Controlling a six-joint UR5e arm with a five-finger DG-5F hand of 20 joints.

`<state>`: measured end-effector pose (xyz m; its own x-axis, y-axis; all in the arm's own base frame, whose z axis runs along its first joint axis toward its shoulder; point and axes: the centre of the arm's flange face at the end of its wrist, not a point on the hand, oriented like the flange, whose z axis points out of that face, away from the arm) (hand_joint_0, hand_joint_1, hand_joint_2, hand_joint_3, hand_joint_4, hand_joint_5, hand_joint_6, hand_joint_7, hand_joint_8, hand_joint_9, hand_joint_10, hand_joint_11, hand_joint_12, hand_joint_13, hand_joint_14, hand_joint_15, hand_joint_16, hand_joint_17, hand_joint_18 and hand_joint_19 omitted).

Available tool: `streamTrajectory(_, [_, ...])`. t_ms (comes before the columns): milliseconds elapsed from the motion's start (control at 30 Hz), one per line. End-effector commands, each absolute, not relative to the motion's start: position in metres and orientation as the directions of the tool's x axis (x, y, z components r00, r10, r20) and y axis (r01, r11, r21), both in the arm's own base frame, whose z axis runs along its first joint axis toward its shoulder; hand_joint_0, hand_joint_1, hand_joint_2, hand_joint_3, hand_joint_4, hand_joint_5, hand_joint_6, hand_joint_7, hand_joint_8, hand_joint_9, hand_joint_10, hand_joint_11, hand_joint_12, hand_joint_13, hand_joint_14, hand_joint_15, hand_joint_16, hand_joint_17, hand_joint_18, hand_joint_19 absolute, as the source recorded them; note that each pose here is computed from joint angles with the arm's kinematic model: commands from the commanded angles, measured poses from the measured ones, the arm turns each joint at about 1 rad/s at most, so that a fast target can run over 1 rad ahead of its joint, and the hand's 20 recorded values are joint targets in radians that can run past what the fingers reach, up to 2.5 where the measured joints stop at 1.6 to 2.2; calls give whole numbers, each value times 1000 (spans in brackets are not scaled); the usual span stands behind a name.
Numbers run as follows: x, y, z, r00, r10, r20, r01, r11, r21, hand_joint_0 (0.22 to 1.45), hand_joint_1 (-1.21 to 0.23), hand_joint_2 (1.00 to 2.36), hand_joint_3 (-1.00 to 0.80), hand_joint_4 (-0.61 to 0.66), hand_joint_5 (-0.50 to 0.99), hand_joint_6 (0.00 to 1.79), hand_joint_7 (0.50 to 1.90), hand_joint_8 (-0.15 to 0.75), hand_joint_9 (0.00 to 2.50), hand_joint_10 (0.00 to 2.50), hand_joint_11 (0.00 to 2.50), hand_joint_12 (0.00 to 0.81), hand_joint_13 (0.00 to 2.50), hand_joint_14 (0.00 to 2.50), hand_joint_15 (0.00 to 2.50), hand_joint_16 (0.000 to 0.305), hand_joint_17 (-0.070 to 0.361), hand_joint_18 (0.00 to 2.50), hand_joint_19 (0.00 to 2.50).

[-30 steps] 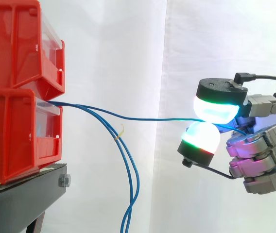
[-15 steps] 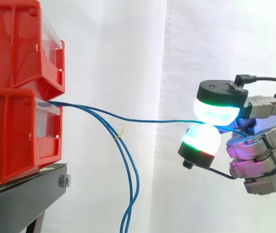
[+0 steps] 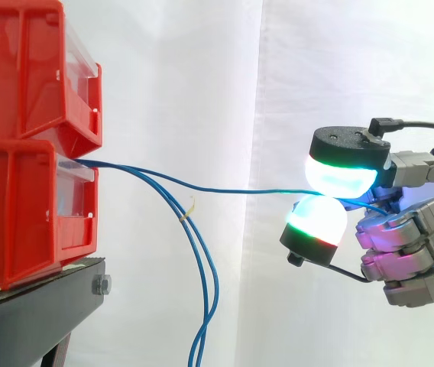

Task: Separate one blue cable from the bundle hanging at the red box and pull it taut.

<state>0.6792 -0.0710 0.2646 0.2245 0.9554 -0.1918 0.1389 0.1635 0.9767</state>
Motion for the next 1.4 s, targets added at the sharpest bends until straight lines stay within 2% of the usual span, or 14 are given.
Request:
streamTrajectory(0, [679,-71,265,224,956,-192,139,164,977,663,-716,1026,-98,-17,-195,907,1098,278,1106,1063,1525,341,874,2203,1599,33,75,1305,1552])
streamTrajectory(1367, [679,-71,265,227,955,-192,139,163,977,664,-730,1026,-93,-23,-188,899,1126,283,1159,1025,1571,347,907,2163,1623,34,76,1309,1547])
